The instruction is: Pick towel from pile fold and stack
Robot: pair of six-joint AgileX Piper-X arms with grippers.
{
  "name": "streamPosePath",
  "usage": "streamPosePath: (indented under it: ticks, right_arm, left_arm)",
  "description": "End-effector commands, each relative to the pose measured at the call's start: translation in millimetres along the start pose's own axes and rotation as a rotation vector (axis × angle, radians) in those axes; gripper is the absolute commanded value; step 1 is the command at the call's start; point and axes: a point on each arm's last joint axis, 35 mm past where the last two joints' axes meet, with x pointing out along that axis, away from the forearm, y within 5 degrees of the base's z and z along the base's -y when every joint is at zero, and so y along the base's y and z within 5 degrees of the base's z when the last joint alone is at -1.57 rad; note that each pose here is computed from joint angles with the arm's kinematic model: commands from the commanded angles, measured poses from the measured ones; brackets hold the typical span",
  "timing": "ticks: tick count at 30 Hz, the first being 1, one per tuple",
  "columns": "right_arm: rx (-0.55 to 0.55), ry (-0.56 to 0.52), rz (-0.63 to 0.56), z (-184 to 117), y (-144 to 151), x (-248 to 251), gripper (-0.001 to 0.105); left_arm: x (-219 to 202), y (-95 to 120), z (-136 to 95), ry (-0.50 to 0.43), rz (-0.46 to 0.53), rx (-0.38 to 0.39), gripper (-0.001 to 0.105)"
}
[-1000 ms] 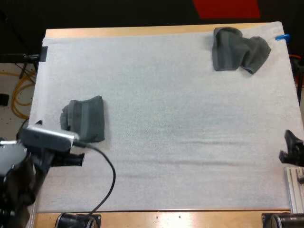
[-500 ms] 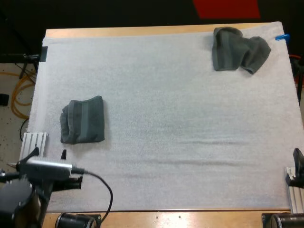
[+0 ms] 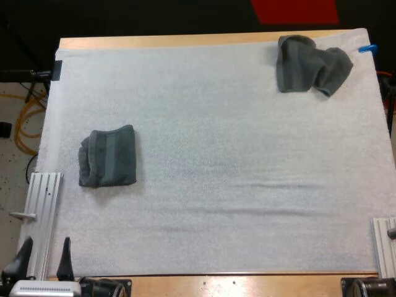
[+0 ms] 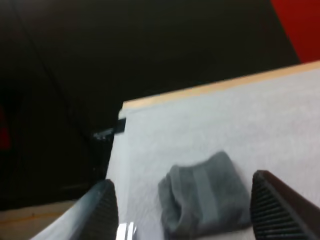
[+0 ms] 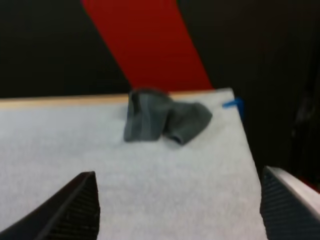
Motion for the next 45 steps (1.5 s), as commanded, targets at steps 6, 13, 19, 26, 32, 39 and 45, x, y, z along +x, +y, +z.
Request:
streamPosePath:
  ticks: [6,13,19,26,32,39,45]
  right_arm:
    - [0.009,0.062,0.016,-11,3,7,0.066]
    - [0.033,0.102,0.034,-18,6,18,0.066]
    - [0.030,0.101,0.034,-21,7,26,0.066]
    - [0.031,0.052,0.020,-25,9,50,0.066]
    - [0.033,0.093,0.076,-39,15,68,0.066]
    - [0.033,0.159,0.096,-56,20,83,0.066]
    - [0.035,0.196,0.121,-67,24,92,0.066]
  left_arm:
    - [2,1,-15,0.166,0.023,0.086,0.056]
    - [0,3,-27,0.276,0.051,0.089,0.056]
    - [4,2,-22,0.226,0.041,0.076,0.056]
    - [33,-8,-24,0.165,-0.065,0.053,0.056]
    - [65,-18,-37,0.160,-0.189,0.042,0.056]
    - [91,-23,-66,0.277,-0.219,0.010,0.056]
    - [96,-24,-69,0.269,-0.219,-0.012,0.056]
